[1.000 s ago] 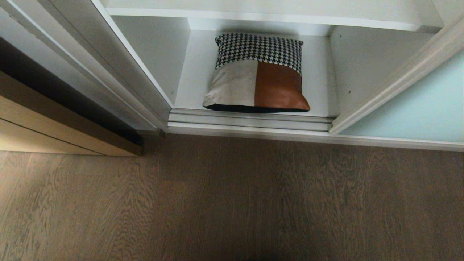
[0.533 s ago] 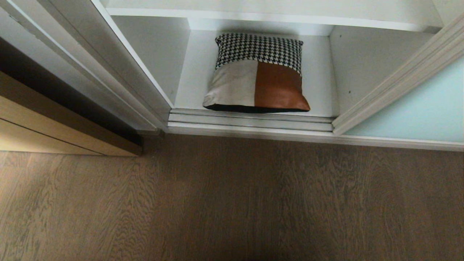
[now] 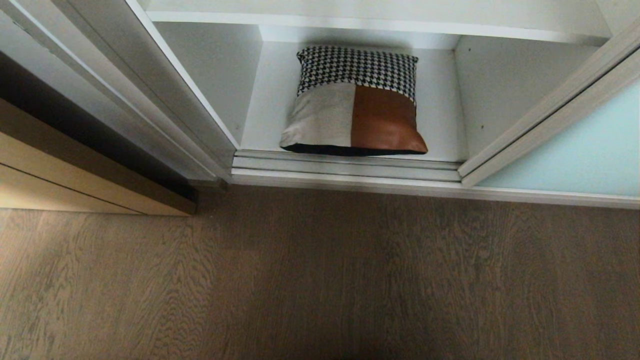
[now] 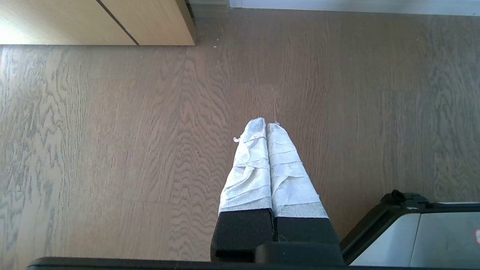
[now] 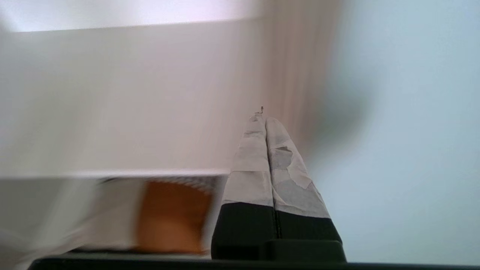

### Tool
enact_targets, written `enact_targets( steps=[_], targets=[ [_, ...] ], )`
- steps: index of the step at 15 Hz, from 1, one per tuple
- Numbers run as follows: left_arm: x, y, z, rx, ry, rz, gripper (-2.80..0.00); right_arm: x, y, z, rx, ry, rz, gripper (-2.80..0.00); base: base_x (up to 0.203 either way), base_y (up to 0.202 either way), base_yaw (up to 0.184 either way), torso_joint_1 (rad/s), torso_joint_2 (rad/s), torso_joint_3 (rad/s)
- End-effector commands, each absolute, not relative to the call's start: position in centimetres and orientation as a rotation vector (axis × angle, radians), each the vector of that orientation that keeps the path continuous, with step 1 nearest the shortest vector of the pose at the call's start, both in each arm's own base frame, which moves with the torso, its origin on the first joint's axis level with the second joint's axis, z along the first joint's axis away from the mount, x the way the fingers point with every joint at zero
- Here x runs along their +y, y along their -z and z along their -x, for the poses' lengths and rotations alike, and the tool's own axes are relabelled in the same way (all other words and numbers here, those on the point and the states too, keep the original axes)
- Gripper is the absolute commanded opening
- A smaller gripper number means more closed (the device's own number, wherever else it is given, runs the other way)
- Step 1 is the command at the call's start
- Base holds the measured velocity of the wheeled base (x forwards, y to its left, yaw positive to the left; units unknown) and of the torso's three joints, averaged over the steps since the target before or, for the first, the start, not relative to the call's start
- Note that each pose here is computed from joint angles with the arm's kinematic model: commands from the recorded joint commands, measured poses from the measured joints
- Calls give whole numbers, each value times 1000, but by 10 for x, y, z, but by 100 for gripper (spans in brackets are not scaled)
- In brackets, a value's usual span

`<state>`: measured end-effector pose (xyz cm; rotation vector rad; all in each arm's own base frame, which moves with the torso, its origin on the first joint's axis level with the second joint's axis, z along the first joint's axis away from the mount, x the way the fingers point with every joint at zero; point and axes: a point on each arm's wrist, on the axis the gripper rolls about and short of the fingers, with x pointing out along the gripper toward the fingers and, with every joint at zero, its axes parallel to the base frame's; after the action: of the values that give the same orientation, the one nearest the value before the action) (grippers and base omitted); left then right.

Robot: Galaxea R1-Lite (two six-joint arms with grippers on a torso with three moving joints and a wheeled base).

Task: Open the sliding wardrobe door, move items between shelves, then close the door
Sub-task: Close the door

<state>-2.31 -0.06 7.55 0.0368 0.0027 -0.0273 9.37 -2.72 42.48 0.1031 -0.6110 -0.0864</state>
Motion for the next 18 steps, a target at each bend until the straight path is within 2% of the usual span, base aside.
enact_targets(
  steps=[1, 5, 11, 18],
  targets=[
    [-1, -76, 23, 3, 28, -37, -280, -34, -429, -84, -653, 183, -58, -280, 0, 0, 0, 0, 0, 0],
    [-1, -76, 23, 4, 28, -37, -280, -48, -428, -102, -631, 224, -54, -280, 0, 0, 0, 0, 0, 0],
    [-1, -76, 23, 4, 28, -37, -280, -53, -418, -136, -557, 168, -103, -280, 0, 0, 0, 0, 0, 0],
    [-1, -76, 23, 4, 28, -37, -280, -33, -419, -129, -570, 51, -125, -280, 0, 0, 0, 0, 0, 0]
  ],
)
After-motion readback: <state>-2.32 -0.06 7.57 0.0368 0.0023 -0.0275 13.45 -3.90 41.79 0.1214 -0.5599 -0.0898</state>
